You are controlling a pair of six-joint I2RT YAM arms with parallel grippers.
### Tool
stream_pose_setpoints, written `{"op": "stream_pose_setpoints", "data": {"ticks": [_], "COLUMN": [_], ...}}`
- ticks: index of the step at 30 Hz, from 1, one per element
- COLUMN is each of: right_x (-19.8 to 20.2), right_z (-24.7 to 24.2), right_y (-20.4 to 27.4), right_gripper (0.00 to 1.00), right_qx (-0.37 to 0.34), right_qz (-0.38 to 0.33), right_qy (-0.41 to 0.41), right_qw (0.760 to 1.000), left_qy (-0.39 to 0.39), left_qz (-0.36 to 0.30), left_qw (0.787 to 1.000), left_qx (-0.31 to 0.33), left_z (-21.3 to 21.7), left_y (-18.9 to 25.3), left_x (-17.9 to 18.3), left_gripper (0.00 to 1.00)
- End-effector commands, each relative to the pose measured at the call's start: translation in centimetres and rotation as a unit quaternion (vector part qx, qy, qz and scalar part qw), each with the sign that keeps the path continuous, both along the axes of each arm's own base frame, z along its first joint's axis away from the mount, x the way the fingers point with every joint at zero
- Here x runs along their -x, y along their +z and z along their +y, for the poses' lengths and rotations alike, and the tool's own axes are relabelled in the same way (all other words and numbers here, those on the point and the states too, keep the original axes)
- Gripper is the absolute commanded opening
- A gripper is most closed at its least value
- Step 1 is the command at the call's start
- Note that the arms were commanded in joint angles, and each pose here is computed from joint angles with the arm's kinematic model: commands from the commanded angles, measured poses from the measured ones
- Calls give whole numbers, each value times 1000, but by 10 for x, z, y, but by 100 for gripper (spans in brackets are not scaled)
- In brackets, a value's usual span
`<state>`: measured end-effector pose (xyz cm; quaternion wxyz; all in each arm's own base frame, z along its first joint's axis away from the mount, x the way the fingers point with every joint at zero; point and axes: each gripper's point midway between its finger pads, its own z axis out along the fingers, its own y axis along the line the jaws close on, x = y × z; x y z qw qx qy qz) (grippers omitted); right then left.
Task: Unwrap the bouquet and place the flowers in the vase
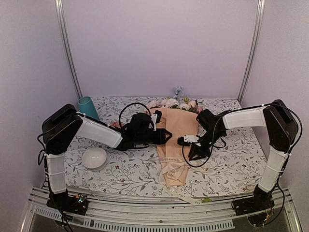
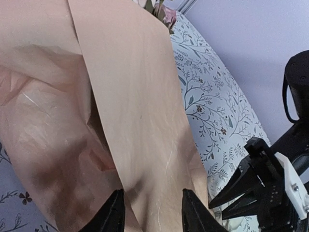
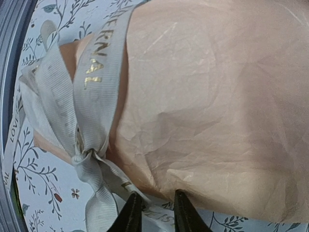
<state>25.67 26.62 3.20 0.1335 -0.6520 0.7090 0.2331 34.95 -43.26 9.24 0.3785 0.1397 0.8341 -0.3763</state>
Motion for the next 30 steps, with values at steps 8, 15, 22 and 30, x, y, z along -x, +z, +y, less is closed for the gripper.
{"op": "stream_pose_setpoints", "data": {"ticks": [8, 15, 22, 30], "right_x": [5, -10, -20, -52], "right_z": [2, 7, 12, 4], "right_y": [29, 60, 84, 113], "right_gripper": [0, 0, 0, 0], "right_qx": [-20, -36, -52, -63], "right_qz": [-9, -44, -59, -84], "right_qy": [-6, -31, -60, -105], "right_qw": [1000, 998, 995, 989], "left_qy": [-13, -29, -29, -33], "left_qz": [35, 51, 58, 64], "left_qw": [999, 998, 997, 997], "left_qx": [35, 38, 38, 38], "left_z": [3, 4, 9, 12], "left_y": [-8, -23, -37, -45], "left_x": [15, 28, 31, 36], "left_gripper": [34, 16, 0, 0]}}
